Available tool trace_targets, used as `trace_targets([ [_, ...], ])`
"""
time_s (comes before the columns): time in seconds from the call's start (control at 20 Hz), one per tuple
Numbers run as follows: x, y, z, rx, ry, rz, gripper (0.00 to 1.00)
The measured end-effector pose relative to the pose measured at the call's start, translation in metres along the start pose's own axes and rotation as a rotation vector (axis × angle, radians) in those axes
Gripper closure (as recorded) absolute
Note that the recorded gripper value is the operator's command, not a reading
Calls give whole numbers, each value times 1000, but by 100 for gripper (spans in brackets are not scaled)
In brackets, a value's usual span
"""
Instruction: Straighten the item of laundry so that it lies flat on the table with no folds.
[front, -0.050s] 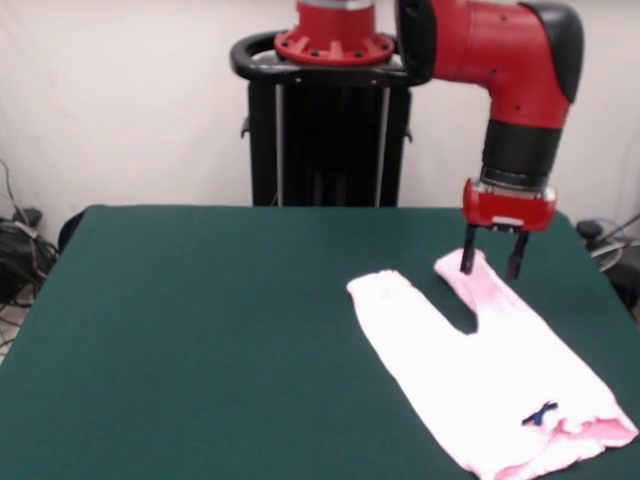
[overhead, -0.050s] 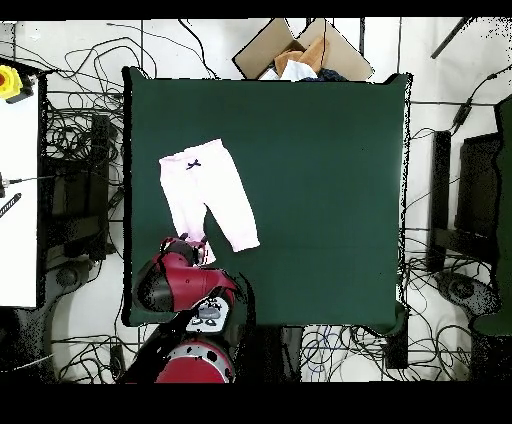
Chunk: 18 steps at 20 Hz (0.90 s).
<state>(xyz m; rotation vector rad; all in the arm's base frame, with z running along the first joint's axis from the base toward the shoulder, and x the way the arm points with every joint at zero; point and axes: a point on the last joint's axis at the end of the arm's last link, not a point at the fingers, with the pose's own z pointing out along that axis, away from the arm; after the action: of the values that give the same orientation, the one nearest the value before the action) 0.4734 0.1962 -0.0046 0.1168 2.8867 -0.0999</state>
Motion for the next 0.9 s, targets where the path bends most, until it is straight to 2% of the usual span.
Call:
trace_targets([
  [0.3, -7, -5, -6, -28, -11, -19, 0],
  [0.6, -4, -34, -21, -36, -17, -68, 0],
  [0.75, 3, -58, -34, -36, -16, -92, 0],
  [0.9, 9, -100, -49, -32, -12, -93, 0],
])
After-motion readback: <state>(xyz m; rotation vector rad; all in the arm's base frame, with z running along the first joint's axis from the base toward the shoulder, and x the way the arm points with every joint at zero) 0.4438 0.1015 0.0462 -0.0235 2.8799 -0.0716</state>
